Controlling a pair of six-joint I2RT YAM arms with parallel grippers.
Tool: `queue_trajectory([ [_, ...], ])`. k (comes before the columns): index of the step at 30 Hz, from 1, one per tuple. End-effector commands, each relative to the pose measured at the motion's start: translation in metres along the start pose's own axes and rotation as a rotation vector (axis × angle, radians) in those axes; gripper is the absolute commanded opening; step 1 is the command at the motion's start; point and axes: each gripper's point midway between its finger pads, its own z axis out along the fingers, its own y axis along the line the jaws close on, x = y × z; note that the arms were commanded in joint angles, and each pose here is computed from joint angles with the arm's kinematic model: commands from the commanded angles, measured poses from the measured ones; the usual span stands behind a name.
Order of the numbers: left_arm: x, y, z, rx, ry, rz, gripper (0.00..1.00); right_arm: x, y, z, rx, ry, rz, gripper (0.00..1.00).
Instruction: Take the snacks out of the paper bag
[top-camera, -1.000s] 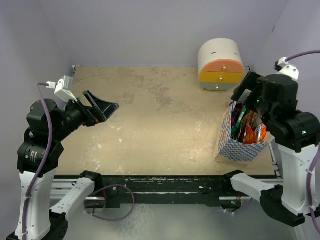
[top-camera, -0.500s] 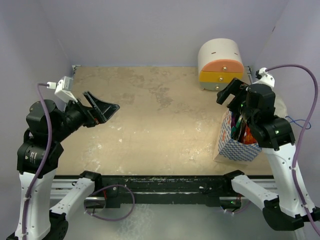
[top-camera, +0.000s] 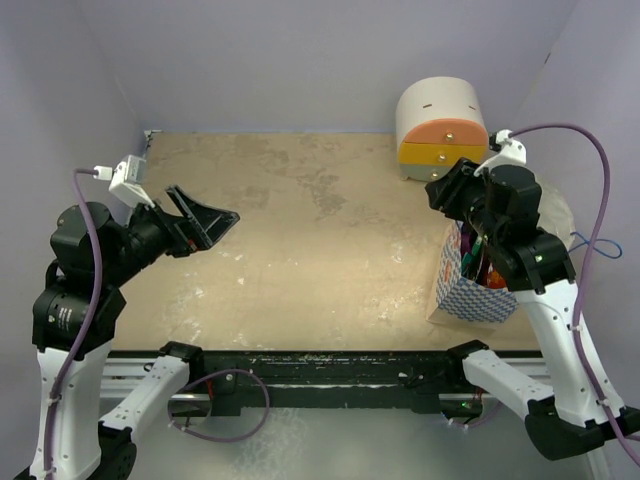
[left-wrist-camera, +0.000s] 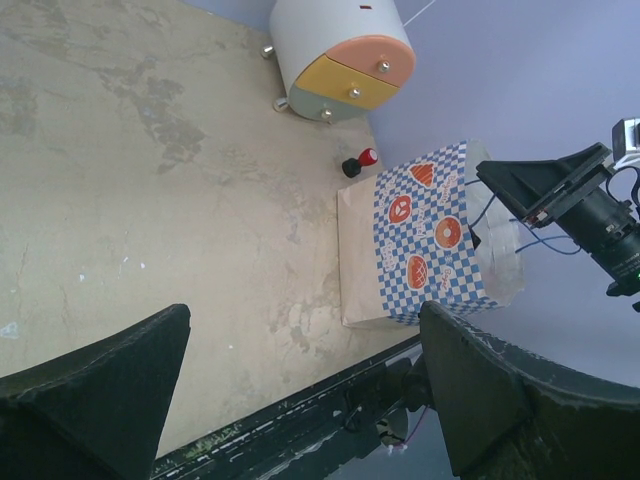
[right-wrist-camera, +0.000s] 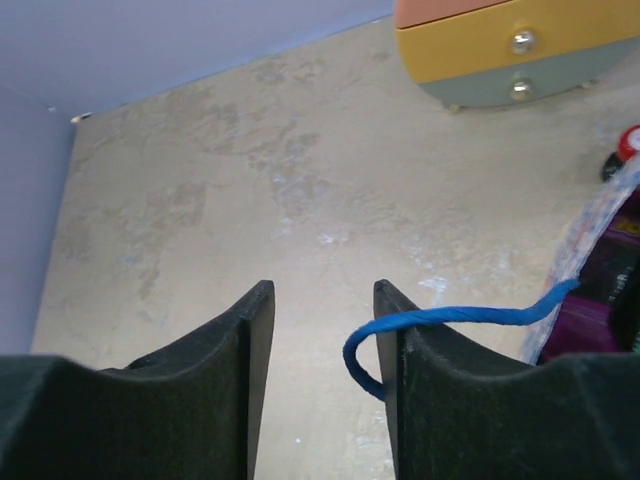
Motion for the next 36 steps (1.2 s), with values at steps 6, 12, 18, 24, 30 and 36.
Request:
queue_trajectory([
  [6,-0.002,-0.007,-0.002,0.035,-0.011,-0.014,0.99,-0.002,0.058,0.001,-0.299,0.079,-0.101,0.20],
  [12,-0.001,-0.007,0.001,0.037,-0.006,-0.023,0.99,0.015,0.091,0.006,-0.471,0.173,-0.047,0.04],
  [18,-0.002,-0.007,0.002,0.039,-0.007,-0.028,0.99,0.032,0.158,-0.002,-0.623,0.210,-0.020,0.04],
  [24,-0.003,-0.008,0.003,0.038,-0.011,-0.037,0.99,0.059,0.223,-0.008,-0.748,0.295,-0.008,0.09],
  [30,-0.002,-0.007,0.004,0.037,-0.005,-0.050,0.99,0.057,0.214,-0.017,-0.693,0.310,-0.021,0.28],
  [36,0.000,-0.007,0.004,0.040,-0.002,-0.069,0.99,0.055,0.139,-0.039,-0.456,0.271,-0.111,0.73],
])
